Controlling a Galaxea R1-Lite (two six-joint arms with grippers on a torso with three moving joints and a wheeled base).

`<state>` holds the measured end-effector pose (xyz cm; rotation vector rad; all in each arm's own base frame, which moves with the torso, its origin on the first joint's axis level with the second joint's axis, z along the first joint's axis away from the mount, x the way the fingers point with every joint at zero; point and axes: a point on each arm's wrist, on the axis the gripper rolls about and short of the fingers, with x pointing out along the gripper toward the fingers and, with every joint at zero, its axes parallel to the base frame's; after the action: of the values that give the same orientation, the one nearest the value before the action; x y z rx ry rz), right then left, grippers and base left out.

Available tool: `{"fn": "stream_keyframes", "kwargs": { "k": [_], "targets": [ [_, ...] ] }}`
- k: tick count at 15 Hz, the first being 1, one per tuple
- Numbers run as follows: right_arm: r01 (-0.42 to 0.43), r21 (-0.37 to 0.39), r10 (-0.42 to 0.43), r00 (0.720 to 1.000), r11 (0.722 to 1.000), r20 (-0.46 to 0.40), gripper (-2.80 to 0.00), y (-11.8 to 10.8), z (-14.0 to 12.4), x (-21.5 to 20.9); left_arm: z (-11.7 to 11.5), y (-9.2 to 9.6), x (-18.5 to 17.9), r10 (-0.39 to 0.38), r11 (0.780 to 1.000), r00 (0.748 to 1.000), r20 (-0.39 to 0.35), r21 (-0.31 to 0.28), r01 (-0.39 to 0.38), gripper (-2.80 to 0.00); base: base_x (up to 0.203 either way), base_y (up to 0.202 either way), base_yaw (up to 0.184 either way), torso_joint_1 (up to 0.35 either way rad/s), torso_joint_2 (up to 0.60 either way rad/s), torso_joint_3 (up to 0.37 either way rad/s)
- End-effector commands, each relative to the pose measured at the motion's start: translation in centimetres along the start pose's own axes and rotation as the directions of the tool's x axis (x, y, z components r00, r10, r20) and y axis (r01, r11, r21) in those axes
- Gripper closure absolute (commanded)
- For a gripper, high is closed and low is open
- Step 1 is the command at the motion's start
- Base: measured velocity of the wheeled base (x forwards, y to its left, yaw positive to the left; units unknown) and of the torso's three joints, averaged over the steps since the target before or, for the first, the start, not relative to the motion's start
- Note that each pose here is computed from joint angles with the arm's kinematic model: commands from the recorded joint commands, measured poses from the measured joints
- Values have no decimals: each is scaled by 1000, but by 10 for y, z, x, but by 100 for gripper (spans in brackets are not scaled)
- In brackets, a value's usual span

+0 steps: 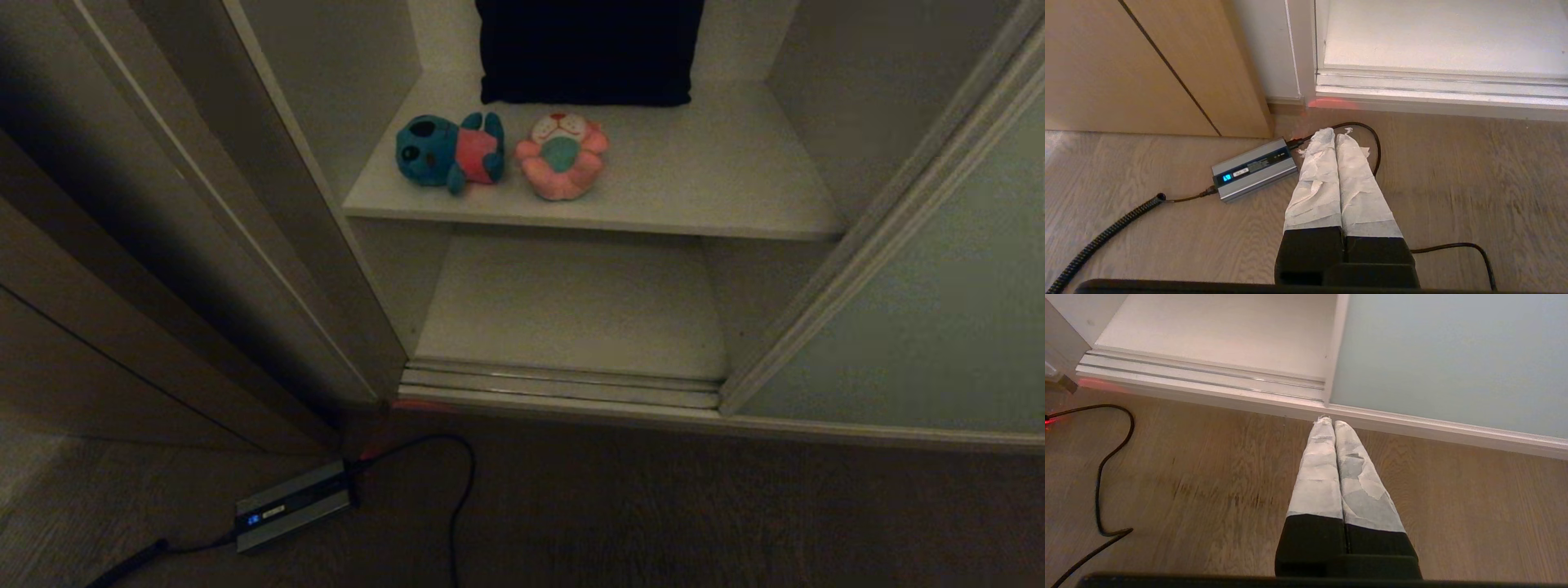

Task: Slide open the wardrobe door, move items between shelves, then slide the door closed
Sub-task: Open the door

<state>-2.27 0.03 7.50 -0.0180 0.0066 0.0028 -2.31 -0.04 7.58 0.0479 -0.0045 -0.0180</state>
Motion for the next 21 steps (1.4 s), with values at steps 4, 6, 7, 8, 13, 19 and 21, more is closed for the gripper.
{"fn": "stream_keyframes", "kwargs": {
  "k": [4,6,7,8,13,19,21],
  "targets": [
    [0,0,0,1000,1000,-3,0,0,-1,0,0,0,0,-3,1000,1000,-4,0,3,0,0,0,0,0,0,0],
    [0,0,0,1000,1000,-4,0,0,-1,0,0,0,0,-1,1000,1000,-4,1,1,0,41,0,-1,0,2,1],
    [-2,0,2,1000,1000,-6,0,0,-1,0,0,0,0,-3,1000,1000,-4,1,3,0,171,0,-4,-4,2,2],
    [0,0,0,1000,1000,-4,0,0,-1,0,0,0,0,-2,1000,1000,-4,1,2,0,200,0,-1,5,0,2],
    [0,0,0,1000,1000,-4,0,0,-1,0,0,0,0,4,999,1000,-11,33,-4,0,138,0,0,1,2,0],
    [0,0,0,1000,1000,-5,0,0,-1,0,106,4,-25,-4,998,965,261,58,-12,0,0,0,0,0,0,0],
    [0,0,0,1000,1000,-4,0,0,-1,0,152,5,-14,-59,997,967,250,71,42,0,0,0,0,0,0,0]
  ]
}}
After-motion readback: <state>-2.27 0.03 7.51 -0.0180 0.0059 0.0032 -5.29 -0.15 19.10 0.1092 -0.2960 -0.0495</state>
